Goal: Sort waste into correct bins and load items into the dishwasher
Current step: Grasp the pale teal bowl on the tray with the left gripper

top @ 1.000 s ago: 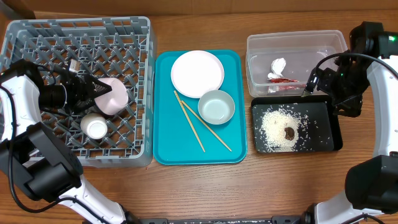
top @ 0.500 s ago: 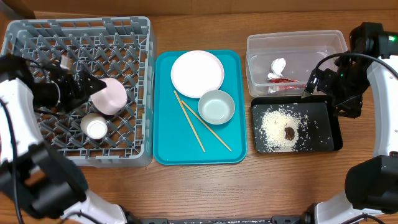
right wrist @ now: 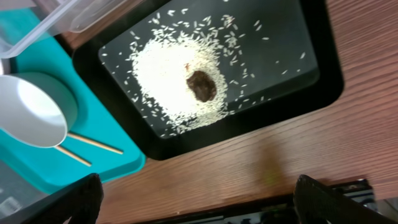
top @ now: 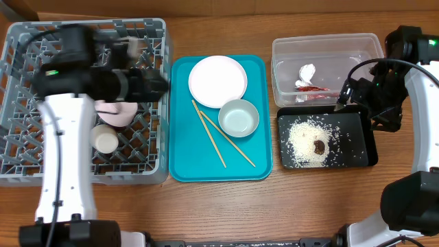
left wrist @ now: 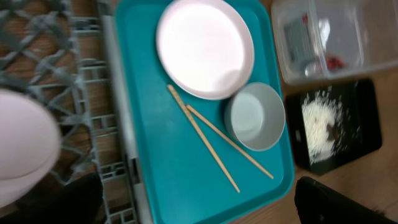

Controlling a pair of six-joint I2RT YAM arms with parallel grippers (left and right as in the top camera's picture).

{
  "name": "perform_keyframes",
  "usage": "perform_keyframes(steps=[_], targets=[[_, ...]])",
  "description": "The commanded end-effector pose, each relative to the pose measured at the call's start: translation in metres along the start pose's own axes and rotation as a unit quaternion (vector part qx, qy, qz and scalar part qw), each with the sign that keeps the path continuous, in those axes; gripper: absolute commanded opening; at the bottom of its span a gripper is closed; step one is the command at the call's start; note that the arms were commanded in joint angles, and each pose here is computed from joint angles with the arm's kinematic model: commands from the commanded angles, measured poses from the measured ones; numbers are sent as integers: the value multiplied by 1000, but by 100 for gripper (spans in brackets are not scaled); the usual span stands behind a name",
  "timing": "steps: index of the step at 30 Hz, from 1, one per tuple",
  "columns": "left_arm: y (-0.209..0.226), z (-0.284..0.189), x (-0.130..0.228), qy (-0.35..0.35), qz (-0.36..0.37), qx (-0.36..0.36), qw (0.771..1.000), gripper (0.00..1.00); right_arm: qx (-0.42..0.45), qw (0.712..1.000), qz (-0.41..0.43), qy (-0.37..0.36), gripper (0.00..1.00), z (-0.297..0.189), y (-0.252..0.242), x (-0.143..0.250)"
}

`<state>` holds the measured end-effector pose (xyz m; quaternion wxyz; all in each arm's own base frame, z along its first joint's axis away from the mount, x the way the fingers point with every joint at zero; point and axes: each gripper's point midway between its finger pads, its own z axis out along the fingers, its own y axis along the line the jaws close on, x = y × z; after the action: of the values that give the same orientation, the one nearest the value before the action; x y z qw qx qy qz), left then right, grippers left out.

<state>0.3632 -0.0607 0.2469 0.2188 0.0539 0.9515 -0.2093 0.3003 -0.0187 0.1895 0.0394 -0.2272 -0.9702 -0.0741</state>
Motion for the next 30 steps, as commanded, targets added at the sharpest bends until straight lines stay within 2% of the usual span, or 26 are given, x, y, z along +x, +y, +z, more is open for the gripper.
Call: perform_keyframes(steps=[1, 7, 13, 17, 22, 26, 30], targets=[[-32, 13, 2, 11, 57, -40, 998, 100, 13, 999, 0, -38, 100, -16, -6, -5], [-102, 59, 17, 43, 164, -20, 985, 100, 14, 999, 0, -39, 100, -16, -6, -6], [-142, 110, 37, 83, 216, 7, 973, 100, 13, 999, 0, -41, 100, -16, -6, -7], [-144, 145, 50, 116, 231, -9, 966, 96, -1, 999, 14, -43, 100, -16, -1, -8], [-141, 188, 70, 156, 249, -33, 955, 93, -71, 997, -16, -9, 100, -17, 23, 6], [-134, 214, 85, 185, 253, -48, 948, 90, -62, 998, -15, -13, 100, -17, 20, 5], [-126, 229, 96, 209, 250, -55, 944, 87, -5, 1000, 0, -30, 100, -16, 0, -2]])
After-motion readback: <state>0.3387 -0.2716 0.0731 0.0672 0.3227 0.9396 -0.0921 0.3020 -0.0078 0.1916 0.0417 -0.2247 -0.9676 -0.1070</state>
